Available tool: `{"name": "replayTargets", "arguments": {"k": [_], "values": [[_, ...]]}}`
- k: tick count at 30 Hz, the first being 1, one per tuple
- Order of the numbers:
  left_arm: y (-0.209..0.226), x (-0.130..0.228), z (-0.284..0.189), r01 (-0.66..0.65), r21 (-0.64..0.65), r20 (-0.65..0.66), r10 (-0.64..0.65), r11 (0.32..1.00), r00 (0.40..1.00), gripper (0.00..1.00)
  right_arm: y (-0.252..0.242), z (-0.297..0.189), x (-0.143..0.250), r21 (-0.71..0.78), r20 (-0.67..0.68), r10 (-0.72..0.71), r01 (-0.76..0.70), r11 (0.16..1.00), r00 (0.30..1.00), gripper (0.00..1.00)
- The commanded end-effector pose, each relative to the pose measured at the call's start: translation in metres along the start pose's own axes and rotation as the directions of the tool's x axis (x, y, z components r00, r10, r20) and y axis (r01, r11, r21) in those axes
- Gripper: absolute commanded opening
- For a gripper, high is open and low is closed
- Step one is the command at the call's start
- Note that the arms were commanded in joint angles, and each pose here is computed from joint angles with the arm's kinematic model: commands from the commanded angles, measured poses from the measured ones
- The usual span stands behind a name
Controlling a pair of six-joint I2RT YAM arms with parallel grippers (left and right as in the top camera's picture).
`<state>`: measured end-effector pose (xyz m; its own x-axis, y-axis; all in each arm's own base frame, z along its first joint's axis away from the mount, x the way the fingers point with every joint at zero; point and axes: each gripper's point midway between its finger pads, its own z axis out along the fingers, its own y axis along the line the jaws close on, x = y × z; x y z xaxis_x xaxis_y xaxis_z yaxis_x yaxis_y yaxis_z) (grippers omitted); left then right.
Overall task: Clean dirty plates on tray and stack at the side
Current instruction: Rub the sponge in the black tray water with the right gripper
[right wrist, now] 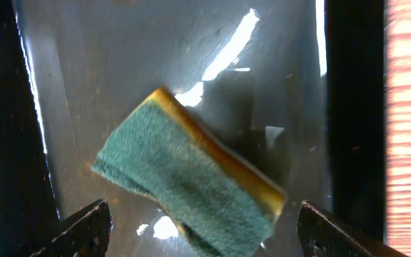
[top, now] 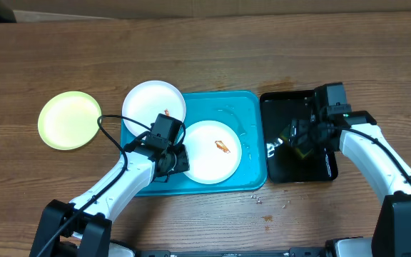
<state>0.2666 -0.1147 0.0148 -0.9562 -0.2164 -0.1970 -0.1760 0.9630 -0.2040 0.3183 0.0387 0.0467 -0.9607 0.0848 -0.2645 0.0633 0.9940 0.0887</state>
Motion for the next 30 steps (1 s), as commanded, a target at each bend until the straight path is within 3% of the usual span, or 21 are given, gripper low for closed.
{"name": "replayTargets", "arguments": {"k": [1, 10, 15, 19, 23, 30], "values": [[0.002, 0.002, 0.003, 0.005, -0.017, -0.004, -0.005, 1.0, 1.0, 0.47, 0.004, 0.008, 0.011, -0.035, -0.029, -0.003, 0.002, 0.999, 1.0, 0.85], [0.002, 0.002, 0.003, 0.005, -0.017, -0.003, -0.005, 1.0, 1.0, 0.48, 0.009, 0.02, 0.02, -0.077, -0.02, -0.005, 0.003, 0.997, 1.0, 0.85], [0.002, 0.002, 0.003, 0.005, -0.017, -0.004, -0.005, 1.0, 1.0, 0.48, 0.037, 0.014, 0.046, -0.248, -0.138, -0.005, -0.03, 0.968, 0.99, 0.83], [0.002, 0.002, 0.003, 0.005, -0.017, -0.003, -0.005, 1.0, 1.0, 0.48, 0.038, 0.009, 0.068, -0.253, -0.234, 0.005, -0.066, 0.965, 0.972, 0.78], [0.002, 0.002, 0.003, 0.005, -0.017, -0.004, -0.005, 1.0, 1.0, 0.49, 0.018, 0.012, 0.053, -0.121, -0.186, 0.06, -0.083, 0.989, 0.981, 0.78], [0.002, 0.002, 0.003, 0.005, -0.017, -0.003, -0.005, 1.0, 1.0, 0.49, 0.015, 0.005, 0.007, -0.095, -0.032, 0.053, -0.055, 0.994, 0.998, 0.76]]}}
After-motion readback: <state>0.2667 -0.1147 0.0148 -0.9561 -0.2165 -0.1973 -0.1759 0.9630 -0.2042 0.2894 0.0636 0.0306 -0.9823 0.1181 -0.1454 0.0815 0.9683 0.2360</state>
